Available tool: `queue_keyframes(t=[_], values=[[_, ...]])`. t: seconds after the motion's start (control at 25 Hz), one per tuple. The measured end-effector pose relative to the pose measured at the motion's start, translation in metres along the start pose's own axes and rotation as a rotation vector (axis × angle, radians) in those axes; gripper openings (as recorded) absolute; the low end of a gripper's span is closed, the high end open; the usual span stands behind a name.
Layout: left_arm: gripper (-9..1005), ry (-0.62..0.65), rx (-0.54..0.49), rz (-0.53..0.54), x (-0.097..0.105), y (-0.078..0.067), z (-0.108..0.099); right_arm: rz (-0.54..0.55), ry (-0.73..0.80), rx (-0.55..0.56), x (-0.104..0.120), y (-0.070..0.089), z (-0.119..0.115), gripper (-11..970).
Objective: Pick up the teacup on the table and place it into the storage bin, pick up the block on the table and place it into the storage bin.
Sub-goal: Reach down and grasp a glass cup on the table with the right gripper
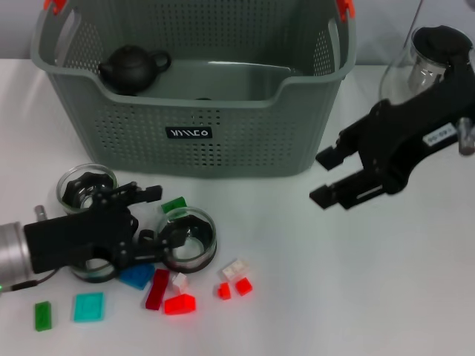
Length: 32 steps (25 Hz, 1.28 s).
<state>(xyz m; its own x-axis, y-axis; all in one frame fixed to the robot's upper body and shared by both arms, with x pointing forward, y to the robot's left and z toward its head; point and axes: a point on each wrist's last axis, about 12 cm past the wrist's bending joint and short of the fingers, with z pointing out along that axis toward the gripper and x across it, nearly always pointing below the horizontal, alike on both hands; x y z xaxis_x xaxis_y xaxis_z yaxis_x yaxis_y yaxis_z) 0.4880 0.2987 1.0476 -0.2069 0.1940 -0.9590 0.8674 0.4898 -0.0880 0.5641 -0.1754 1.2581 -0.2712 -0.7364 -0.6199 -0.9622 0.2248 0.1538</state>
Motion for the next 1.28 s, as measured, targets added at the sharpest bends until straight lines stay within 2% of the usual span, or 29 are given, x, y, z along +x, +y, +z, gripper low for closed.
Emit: queue_keyframes(t=[0.28, 0.48, 0.72, 0.92, 1.08, 1.28], values=[[885, -0.028, 0.027, 0.045, -0.006, -0.008, -0.035, -0.113, 0.024, -0.038, 0.006, 0.006, 0.022, 611], [886, -0.082, -0.034, 0.044, -0.009, -0.009, -0.06, -0.252, 0.064, -0.046, 0.004, 0.011, 0.055, 611], [886, -0.086, -0.037, 0.034, -0.007, -0.011, -0.061, -0.445, 0.089, -0.023, -0.014, 0.021, 0.101, 610], [885, -0.09, -0.038, 0.026, -0.005, -0.012, -0.06, -0.572, 0.083, -0.029, -0.028, 0.034, 0.13, 609], [885, -0.088, -0.042, 0.022, -0.004, -0.012, -0.059, -0.61, 0.115, -0.034, -0.031, 0.036, 0.153, 608], [885, -0.088, -0.054, 0.024, -0.002, -0.013, -0.061, -0.591, 0.142, -0.026, -0.029, 0.029, 0.173, 608]])
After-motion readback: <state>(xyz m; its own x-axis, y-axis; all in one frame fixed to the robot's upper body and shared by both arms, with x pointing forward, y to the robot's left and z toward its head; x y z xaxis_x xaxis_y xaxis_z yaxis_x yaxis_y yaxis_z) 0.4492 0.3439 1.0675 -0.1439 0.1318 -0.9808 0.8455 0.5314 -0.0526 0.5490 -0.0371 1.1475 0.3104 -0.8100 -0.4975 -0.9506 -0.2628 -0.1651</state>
